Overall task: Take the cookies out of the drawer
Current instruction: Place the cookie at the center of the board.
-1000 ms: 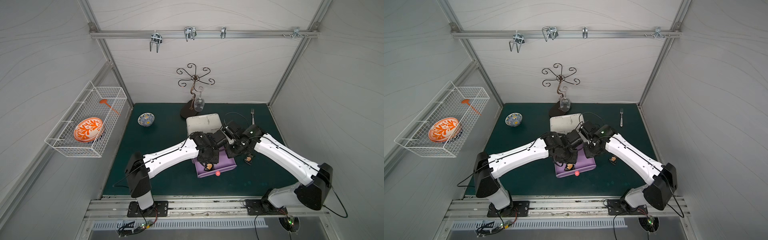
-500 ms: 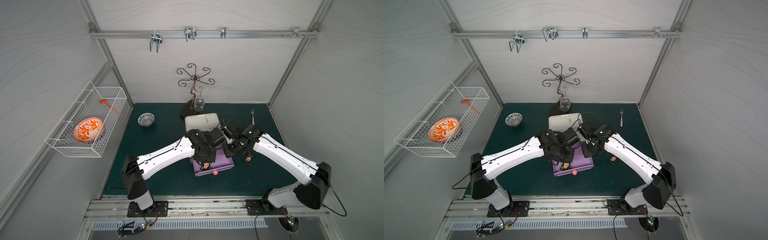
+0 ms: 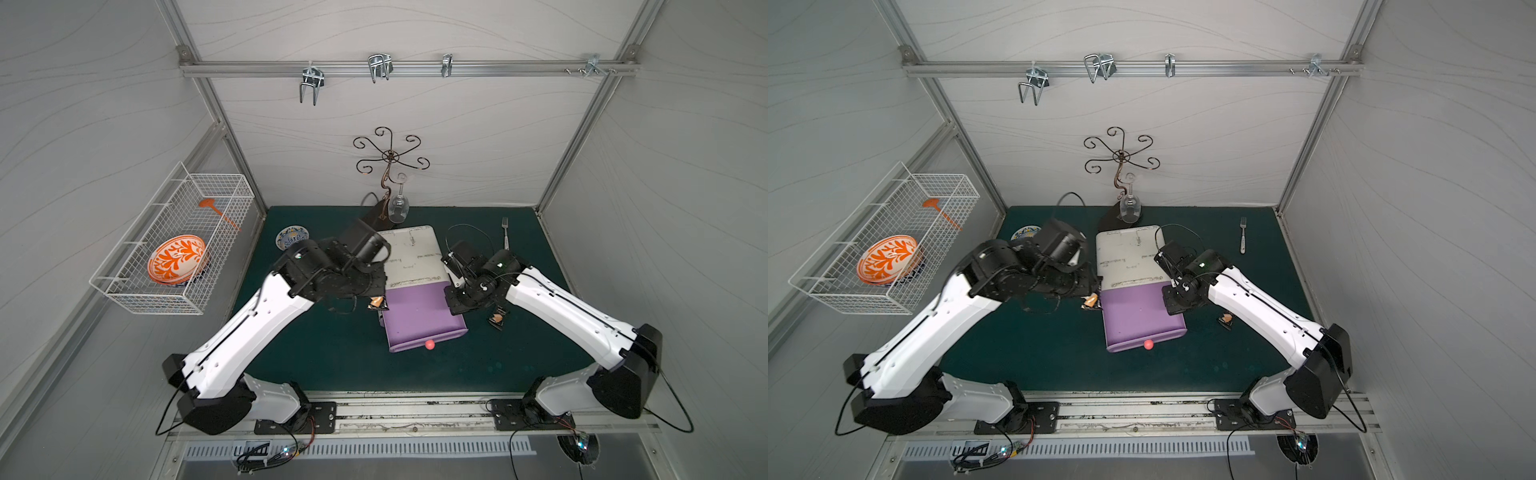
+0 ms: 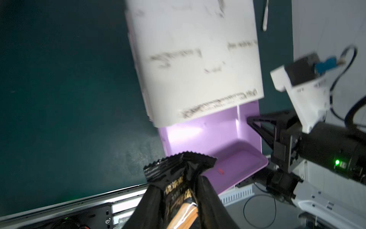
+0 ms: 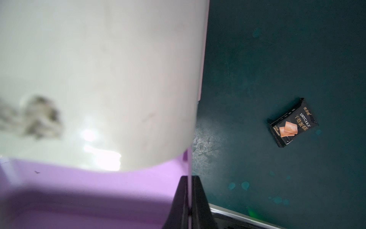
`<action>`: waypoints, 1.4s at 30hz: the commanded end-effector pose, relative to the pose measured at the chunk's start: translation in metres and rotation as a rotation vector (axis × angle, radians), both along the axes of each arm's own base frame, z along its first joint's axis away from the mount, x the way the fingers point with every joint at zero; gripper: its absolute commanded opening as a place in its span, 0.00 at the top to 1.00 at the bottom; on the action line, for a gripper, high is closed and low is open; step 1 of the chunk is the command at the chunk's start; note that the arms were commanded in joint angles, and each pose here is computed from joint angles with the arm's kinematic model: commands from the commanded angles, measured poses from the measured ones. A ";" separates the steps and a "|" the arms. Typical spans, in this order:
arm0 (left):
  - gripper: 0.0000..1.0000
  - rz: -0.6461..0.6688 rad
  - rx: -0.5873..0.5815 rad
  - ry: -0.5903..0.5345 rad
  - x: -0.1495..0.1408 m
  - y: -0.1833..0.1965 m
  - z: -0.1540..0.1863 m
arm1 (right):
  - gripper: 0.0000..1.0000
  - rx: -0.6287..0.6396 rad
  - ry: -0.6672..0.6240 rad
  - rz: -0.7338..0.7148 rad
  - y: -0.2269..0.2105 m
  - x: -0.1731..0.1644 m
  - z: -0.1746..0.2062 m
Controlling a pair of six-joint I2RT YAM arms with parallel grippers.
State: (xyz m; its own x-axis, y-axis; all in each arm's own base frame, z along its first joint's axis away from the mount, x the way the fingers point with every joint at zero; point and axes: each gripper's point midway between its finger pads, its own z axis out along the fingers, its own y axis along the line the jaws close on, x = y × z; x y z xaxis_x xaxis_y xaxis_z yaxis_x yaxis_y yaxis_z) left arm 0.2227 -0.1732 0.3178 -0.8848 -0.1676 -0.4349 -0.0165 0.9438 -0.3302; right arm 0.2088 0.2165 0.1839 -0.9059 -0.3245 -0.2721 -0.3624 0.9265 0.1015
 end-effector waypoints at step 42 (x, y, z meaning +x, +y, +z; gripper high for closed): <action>0.17 -0.018 -0.259 -0.172 0.089 -0.020 -0.012 | 0.96 0.172 -0.030 -0.197 0.029 0.018 0.022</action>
